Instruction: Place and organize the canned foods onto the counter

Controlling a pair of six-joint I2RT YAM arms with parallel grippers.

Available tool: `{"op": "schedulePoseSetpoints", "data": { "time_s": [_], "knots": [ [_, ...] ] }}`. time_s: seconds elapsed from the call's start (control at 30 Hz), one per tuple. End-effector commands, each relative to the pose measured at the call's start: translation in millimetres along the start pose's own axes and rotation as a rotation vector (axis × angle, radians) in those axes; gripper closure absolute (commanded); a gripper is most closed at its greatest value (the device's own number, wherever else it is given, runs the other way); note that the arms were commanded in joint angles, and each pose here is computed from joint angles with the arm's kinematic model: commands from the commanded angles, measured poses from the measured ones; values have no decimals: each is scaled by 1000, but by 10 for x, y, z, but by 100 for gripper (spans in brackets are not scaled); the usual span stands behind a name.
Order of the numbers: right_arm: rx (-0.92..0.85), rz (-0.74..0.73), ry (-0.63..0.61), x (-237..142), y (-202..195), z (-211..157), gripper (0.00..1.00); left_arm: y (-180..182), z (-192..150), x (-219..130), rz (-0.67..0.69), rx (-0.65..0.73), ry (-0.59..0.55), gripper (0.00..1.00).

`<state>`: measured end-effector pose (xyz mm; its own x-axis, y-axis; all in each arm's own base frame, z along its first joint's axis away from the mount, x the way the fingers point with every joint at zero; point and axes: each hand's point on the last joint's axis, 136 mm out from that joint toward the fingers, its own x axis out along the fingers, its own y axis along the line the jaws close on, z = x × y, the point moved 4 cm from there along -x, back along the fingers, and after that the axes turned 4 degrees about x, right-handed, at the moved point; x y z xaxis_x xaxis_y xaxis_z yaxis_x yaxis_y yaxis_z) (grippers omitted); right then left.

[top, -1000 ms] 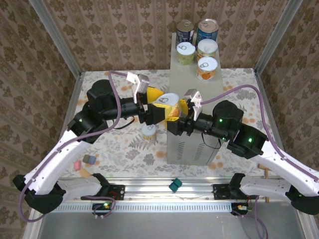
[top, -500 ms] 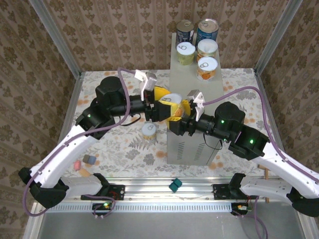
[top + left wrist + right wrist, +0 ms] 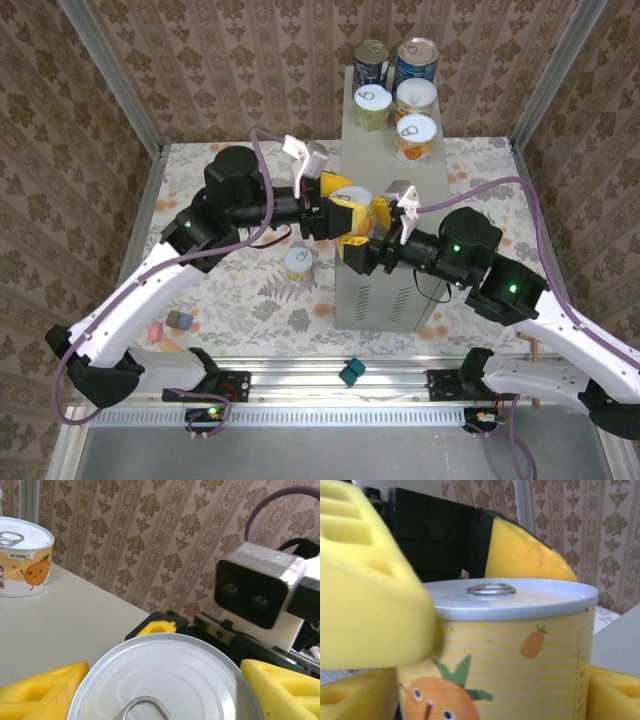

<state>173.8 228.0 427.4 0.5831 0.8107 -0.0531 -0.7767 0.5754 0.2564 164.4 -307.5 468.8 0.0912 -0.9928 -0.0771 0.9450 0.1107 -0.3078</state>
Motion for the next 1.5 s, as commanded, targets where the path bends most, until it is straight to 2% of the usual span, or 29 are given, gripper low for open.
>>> {"op": "schedulePoseSetpoints", "data": {
  "time_s": [0.0, 0.17, 0.27, 0.43, 0.73, 0.87, 1.17, 1.47],
  "knots": [
    [-11, -18, -85, -187, 2, 181, 8, -80, 267, -28, 5, 77, -61, 39],
    [-17, -90, -70, -430, -92, 132, 0, 0, 394, 27, 69, 125, -59, 39],
    [-12, -167, -52, -643, -176, 124, 0, 76, 456, 54, 132, 161, -59, 39],
    [28, -389, -27, -1057, -427, 127, 0, 286, 532, 113, 279, 216, -42, 38],
    [17, -572, 8, -1618, -596, 152, 0, 629, 535, 395, 478, 295, 40, 36],
    [6, -597, -6, -1733, -623, 155, 0, 752, 496, 532, 540, 342, 62, 37],
    [-6, -600, -11, -1747, -640, 109, 0, 859, 431, 740, 562, 398, 66, 37],
    [-9, -590, -12, -1734, -638, 79, 0, 869, 328, 793, 518, 377, 72, 28]
  ]
}}
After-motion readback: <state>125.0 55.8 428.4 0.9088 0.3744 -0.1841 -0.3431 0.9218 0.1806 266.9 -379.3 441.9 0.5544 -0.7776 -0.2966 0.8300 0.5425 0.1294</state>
